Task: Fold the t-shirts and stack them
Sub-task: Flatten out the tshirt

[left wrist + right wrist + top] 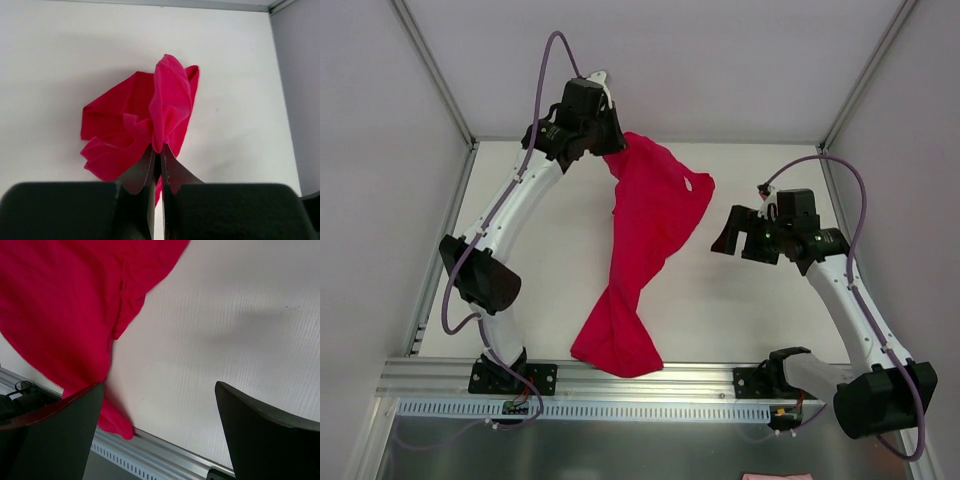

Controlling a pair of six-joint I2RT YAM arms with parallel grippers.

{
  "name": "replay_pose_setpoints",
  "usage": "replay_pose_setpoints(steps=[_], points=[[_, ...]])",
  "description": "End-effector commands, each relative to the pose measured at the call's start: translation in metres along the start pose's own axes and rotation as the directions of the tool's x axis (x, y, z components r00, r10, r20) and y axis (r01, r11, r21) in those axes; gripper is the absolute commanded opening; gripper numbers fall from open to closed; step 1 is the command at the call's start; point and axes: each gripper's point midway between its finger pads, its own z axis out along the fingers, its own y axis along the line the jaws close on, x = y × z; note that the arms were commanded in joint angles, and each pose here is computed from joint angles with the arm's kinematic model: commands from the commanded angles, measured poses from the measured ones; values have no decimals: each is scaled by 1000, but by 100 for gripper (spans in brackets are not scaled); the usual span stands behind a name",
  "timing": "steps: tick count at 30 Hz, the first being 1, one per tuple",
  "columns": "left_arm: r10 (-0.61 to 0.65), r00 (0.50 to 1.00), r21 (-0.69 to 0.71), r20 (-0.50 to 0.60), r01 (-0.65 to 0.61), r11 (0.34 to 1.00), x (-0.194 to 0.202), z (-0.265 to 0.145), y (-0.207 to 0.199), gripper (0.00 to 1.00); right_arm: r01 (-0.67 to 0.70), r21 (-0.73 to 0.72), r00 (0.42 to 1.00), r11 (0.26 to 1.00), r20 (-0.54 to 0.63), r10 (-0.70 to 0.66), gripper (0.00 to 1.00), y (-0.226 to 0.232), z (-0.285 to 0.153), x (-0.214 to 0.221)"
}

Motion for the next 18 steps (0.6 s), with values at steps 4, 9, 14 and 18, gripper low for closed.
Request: replay_pose_setpoints(steps=[4,9,14,18], points=[[40,998,-195,-57,-50,980,28,-11,47,0,73,-24,997,997,-6,-73,100,12,2,5],[39,996,-282,-85,-61,957,39,-3,67,0,111,-58,992,992,-50,-114,100,20,4,18],[96,992,-307,-80,-116,945,33,-3,78,47,143,-81,987,986,-57,-148,100,29,2,24],[77,989,-248,-122,-106,963,48,11,71,99,151,-81,985,985,-70,-157,100,30,2,29]])
